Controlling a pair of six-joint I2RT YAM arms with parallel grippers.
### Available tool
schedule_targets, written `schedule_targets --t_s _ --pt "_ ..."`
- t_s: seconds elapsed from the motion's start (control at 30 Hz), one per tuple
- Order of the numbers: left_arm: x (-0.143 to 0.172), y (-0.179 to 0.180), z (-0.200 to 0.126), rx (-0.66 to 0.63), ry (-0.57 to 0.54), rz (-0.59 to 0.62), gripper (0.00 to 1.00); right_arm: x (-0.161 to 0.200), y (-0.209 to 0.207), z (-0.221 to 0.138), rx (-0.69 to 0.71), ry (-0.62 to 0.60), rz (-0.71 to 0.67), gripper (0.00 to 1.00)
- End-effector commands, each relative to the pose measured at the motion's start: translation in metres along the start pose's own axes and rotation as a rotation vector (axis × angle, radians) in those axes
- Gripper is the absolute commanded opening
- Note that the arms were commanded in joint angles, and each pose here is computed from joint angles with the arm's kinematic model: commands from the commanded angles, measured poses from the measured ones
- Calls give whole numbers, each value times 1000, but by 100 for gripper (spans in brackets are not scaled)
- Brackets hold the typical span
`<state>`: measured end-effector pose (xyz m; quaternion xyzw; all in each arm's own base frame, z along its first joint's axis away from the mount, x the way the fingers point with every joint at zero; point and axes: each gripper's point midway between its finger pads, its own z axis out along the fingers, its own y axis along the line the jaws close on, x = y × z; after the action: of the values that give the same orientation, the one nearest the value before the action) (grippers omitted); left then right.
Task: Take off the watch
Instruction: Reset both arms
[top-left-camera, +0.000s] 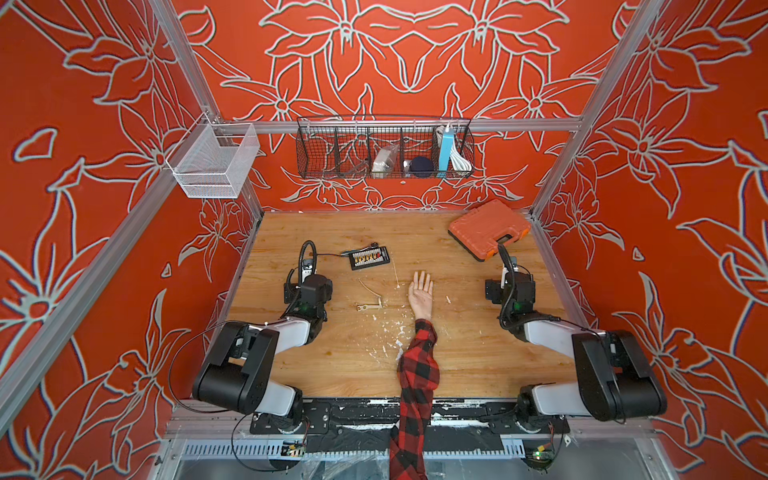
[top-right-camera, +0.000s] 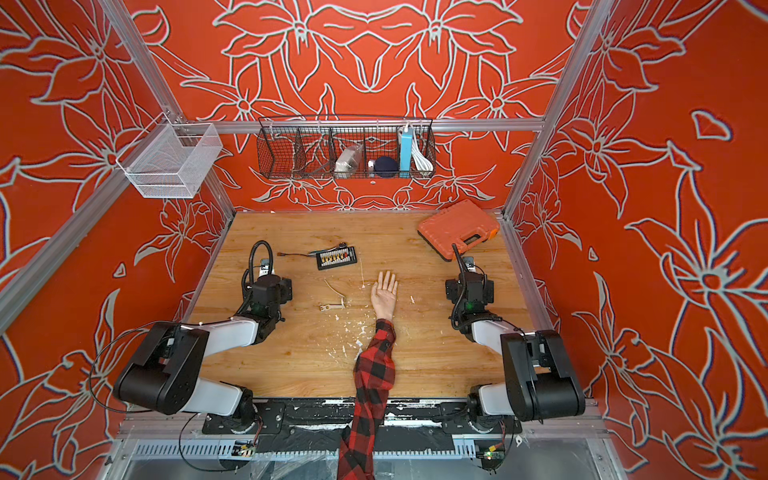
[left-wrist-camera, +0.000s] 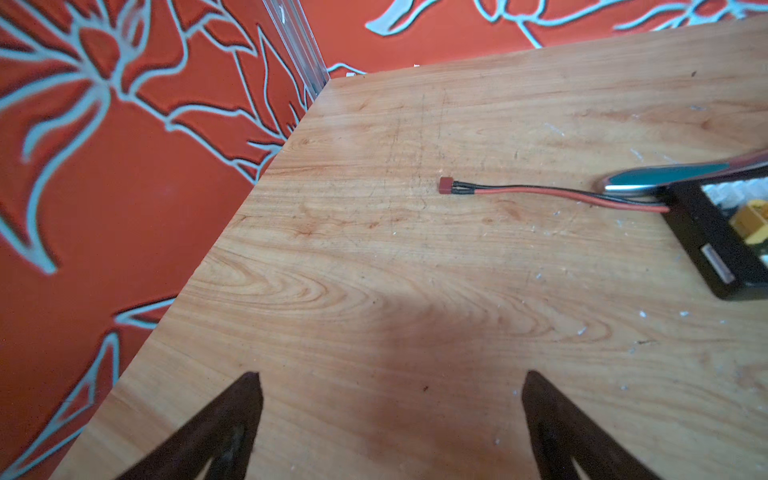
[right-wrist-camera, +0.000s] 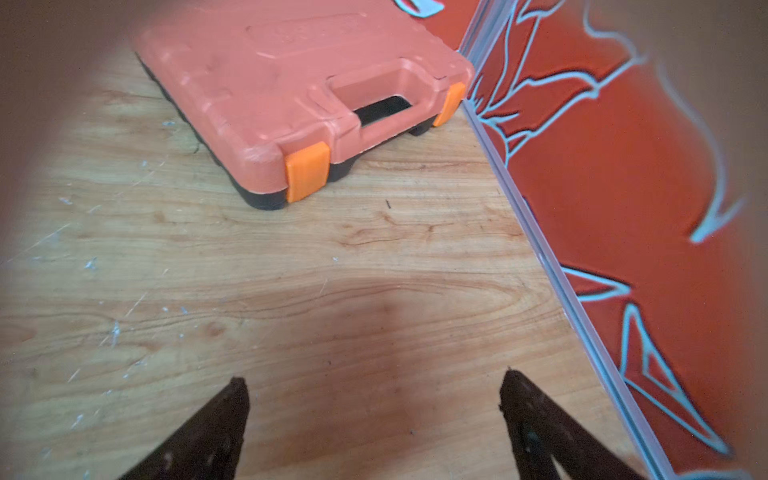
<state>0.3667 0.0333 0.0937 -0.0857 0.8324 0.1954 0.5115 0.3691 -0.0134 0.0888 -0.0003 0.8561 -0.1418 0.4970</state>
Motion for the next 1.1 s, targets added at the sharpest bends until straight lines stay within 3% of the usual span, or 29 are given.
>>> schedule_targets --t_s 0.0,0.27,0.5,1.07 --pt "-12 -6 -9 82 -78 -66 98 -18 3 0 -32 -79 -11 97" --pt "0 -8 -14 215 -103 -133 98 -8 -8 -1 -32 -128 67 98" --pt "7 -5 -3 203 -54 -148 98 -5 -7 -2 -36 -127 64 98" --pt "5 -4 -3 201 -73 -150 98 -5 -6 1 -38 -123 63 98"
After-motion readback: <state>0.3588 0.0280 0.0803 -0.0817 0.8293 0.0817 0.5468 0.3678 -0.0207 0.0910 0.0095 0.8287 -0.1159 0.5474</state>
